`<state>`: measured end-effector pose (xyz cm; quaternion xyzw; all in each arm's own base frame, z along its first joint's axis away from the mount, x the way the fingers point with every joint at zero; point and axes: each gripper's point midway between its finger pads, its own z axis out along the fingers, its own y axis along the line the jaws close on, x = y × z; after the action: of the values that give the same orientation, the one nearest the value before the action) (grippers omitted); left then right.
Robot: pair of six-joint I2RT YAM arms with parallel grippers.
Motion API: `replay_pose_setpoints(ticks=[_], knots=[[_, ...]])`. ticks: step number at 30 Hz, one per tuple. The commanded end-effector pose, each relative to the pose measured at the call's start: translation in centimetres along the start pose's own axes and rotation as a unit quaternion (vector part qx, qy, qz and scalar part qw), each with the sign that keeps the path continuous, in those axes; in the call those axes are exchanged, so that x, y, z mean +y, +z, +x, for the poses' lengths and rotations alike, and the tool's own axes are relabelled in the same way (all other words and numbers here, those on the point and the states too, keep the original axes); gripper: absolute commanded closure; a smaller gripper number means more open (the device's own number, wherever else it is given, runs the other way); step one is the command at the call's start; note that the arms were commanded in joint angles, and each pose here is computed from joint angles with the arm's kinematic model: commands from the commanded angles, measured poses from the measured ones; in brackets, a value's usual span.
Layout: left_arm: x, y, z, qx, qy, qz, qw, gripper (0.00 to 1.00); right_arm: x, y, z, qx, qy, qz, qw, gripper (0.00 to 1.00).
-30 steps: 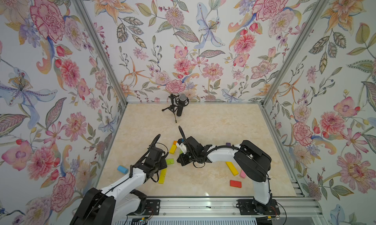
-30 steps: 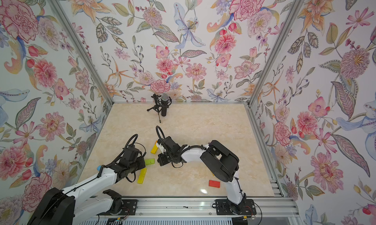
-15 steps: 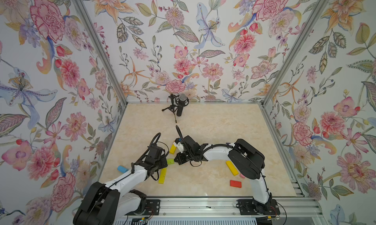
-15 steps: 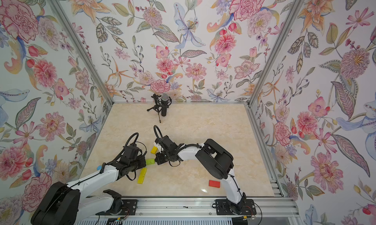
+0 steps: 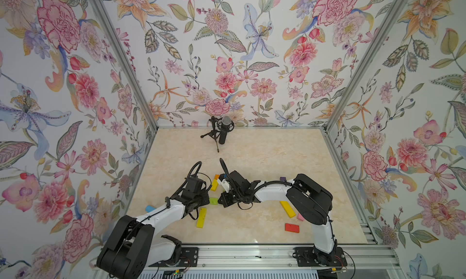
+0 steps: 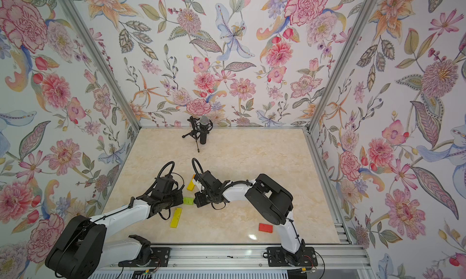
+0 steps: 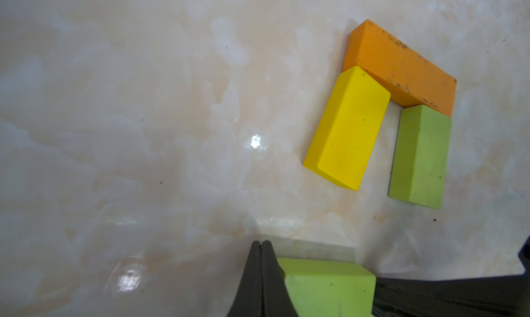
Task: Assemble the letter p with building blocks
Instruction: Assemble the building block at the center of the board.
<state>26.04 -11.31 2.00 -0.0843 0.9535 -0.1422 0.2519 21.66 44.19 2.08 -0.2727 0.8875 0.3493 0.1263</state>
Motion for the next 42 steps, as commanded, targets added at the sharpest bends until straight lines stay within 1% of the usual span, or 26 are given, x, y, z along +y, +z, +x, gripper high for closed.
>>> replay_pose_setpoints(ticks=[1, 10, 14, 21, 26, 31, 38, 42], knots=[[-2.4, 0.0, -0.8, -0.005, 0.02, 0.036, 0.999, 0.96, -0.7, -0.2, 2.0, 0.021, 0.016, 0.019, 0.999, 0.98], [-4.9, 1.3, -0.1, 0.009, 0.037, 0.041, 0.998, 0.96, -2.2, -1.3, 2.7, 0.013, 0.032, 0.043, 0.998, 0.97], [-4.8, 1.2, -0.4, 0.005, 0.034, 0.032, 0.999, 0.96, -3.1, -1.9, 2.5, 0.008, 0.042, 0.05, 0.998, 0.97], [-4.9, 0.7, 0.2, 0.008, 0.033, 0.034, 0.999, 0.97, -4.2, -2.6, 1.9, 0.001, 0.045, 0.054, 0.998, 0.97], [-4.6, 0.4, -0.2, 0.001, 0.035, 0.018, 0.999, 0.96, -4.8, -2.9, 1.5, -0.003, 0.049, 0.056, 0.997, 0.97], [-4.5, -0.2, -0.2, -0.006, 0.028, 0.022, 0.999, 0.96, -5.2, -2.7, 1.3, -0.002, 0.048, 0.055, 0.997, 0.97], [-2.6, -1.9, -0.7, -0.022, 0.032, -0.018, 0.999, 0.95, -5.4, -3.5, 1.4, -0.009, 0.048, 0.062, 0.997, 0.97], [-3.2, -2.2, 0.0, -0.008, 0.048, 0.005, 0.999, 0.97, -5.5, -4.2, 1.8, -0.013, 0.049, 0.067, 0.996, 0.97]])
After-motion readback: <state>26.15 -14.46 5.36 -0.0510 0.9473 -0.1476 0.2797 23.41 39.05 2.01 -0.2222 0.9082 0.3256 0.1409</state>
